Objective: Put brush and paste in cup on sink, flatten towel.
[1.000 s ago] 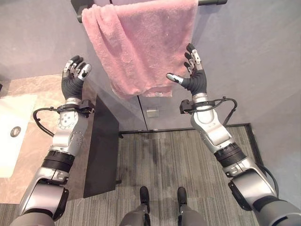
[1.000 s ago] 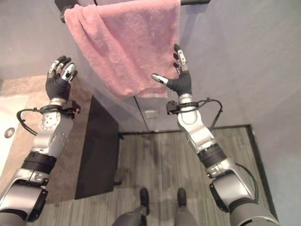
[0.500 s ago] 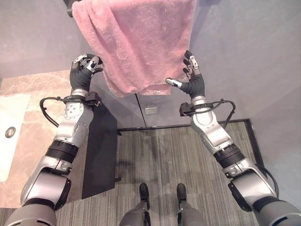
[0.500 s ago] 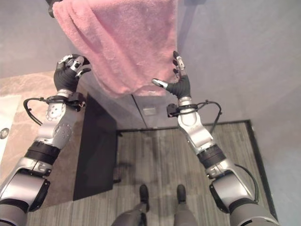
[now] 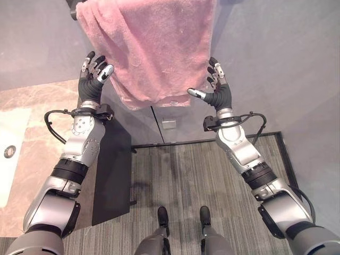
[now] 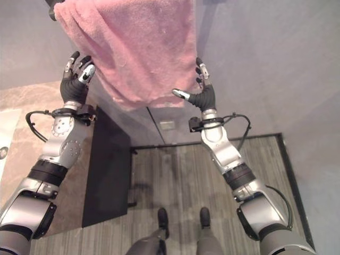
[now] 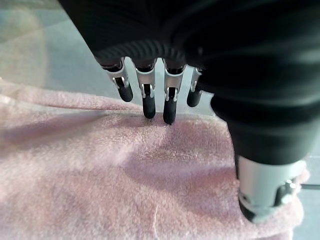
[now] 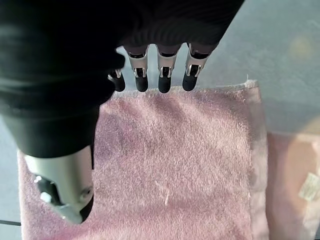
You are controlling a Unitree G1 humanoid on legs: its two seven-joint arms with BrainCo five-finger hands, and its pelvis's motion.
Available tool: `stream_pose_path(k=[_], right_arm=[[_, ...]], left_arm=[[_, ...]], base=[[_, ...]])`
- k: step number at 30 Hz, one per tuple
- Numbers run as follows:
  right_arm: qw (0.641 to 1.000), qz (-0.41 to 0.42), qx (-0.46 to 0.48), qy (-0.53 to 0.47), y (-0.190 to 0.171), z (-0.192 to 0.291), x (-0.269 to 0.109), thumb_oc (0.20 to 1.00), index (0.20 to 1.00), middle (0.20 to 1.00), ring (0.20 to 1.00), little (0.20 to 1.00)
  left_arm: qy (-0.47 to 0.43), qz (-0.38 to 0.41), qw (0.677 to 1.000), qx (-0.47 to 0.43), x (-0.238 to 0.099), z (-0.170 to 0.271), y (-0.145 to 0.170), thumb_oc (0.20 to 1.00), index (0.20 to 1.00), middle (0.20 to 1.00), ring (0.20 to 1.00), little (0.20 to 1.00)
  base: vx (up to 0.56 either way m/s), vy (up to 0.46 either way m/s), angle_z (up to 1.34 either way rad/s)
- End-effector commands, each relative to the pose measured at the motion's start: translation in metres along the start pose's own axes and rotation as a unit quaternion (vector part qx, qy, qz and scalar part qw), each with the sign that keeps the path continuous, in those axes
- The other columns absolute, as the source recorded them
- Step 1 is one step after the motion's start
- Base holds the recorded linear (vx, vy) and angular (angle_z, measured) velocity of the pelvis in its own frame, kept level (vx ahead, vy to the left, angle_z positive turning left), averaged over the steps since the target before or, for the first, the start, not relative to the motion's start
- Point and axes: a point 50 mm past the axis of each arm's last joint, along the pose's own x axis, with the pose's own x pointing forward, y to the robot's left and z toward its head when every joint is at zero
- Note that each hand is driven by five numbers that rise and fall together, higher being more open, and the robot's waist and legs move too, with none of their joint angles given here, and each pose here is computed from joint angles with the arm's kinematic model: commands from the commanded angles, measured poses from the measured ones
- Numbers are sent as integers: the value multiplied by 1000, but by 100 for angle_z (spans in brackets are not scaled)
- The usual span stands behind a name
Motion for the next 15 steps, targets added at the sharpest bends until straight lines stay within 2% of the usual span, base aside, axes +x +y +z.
stream_pose_path(k=[1,15], right_arm=[[999,4,14,-48,1,21,9,1000,1000,1000,1000,1000],[999,0,6,-48,-4,21,10,1000,1000,1000,1000,1000]], left_arm=[[-77,8,997,29,14,41,9,884,884,884,884,884],[-97,18,995,15,10,46,12,827,827,827,827,827]], base=[[0,0,0],[0,0,0]])
